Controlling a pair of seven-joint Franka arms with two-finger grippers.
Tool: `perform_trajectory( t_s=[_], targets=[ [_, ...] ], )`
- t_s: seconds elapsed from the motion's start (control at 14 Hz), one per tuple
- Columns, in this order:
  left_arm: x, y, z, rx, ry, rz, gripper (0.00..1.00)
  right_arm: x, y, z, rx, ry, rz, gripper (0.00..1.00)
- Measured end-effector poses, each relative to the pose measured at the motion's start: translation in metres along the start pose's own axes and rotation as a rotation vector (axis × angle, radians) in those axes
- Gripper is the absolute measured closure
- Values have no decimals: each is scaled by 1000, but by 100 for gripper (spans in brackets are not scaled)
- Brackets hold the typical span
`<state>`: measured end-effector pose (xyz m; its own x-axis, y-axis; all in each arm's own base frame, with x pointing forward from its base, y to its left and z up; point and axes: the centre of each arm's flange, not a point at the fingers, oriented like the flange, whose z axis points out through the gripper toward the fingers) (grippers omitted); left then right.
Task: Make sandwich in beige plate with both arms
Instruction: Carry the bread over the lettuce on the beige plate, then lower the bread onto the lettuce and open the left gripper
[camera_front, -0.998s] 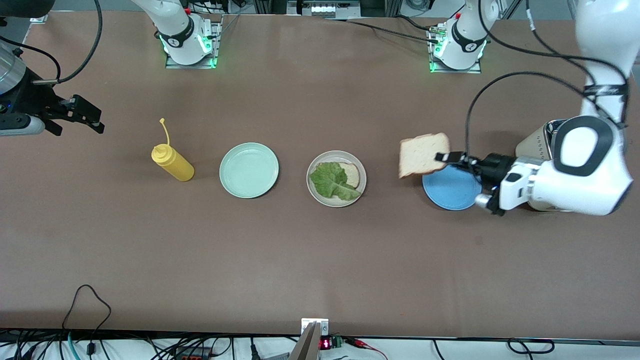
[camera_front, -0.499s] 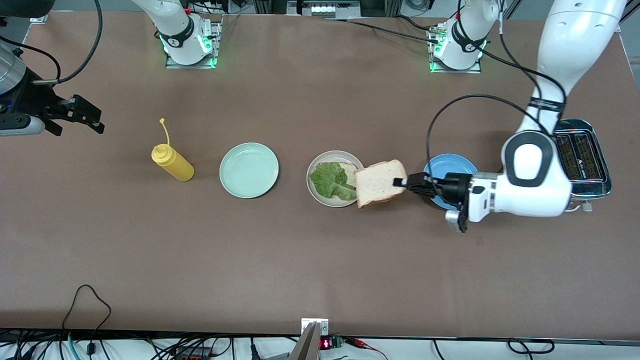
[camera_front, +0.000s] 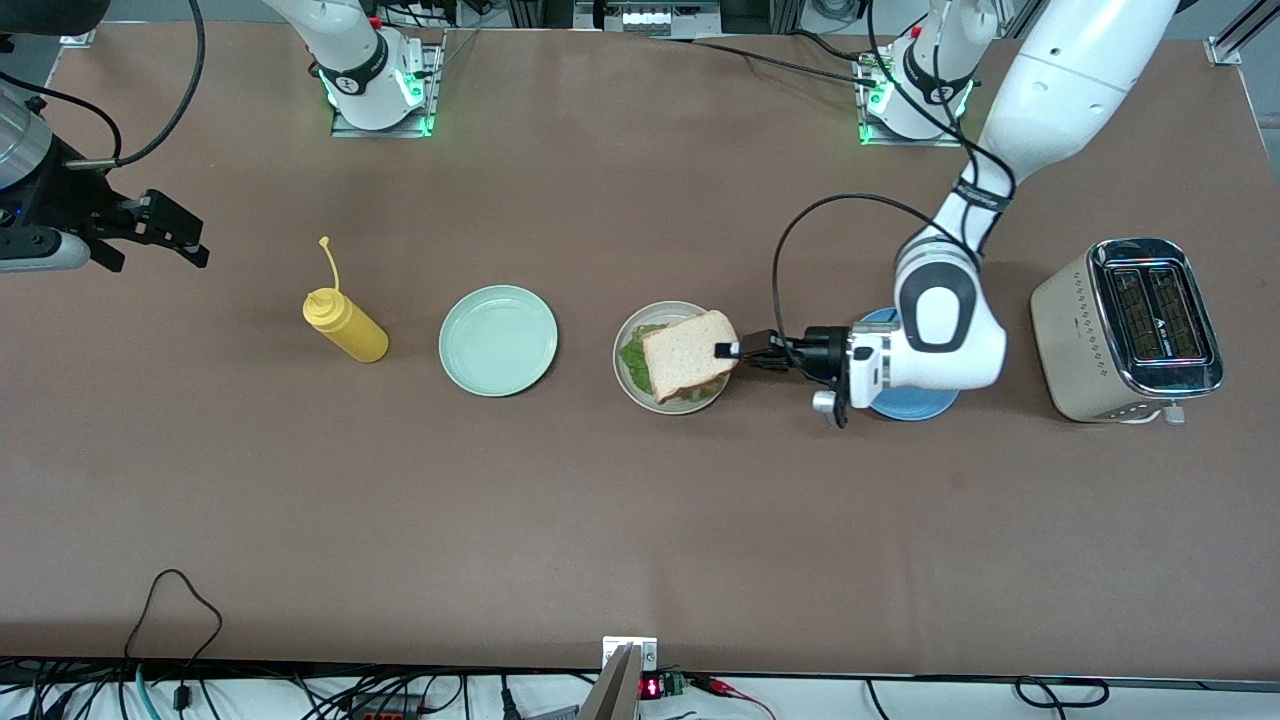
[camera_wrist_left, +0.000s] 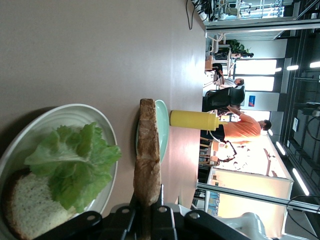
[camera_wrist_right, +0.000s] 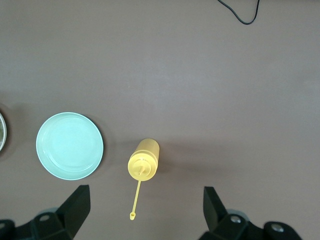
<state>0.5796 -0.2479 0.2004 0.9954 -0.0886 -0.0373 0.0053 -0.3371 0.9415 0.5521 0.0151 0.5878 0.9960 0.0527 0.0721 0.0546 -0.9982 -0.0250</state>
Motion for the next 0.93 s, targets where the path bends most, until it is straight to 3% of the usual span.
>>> perform_trajectory(
  t_s=[0.36,0.43,0.78,0.93],
  targets=[
    [-14,-37,25,19,-19,-7,90,0,0,0,0,0,0,0],
    [-15,-40,27,19,-21,-10,86,0,0,0,0,0,0,0],
    [-8,-44,16,40,-9,10,37,0,0,0,0,2,0,0],
    [1,-39,-3,124,-59,101,16,0,0,0,0,2,0,0]
  ],
)
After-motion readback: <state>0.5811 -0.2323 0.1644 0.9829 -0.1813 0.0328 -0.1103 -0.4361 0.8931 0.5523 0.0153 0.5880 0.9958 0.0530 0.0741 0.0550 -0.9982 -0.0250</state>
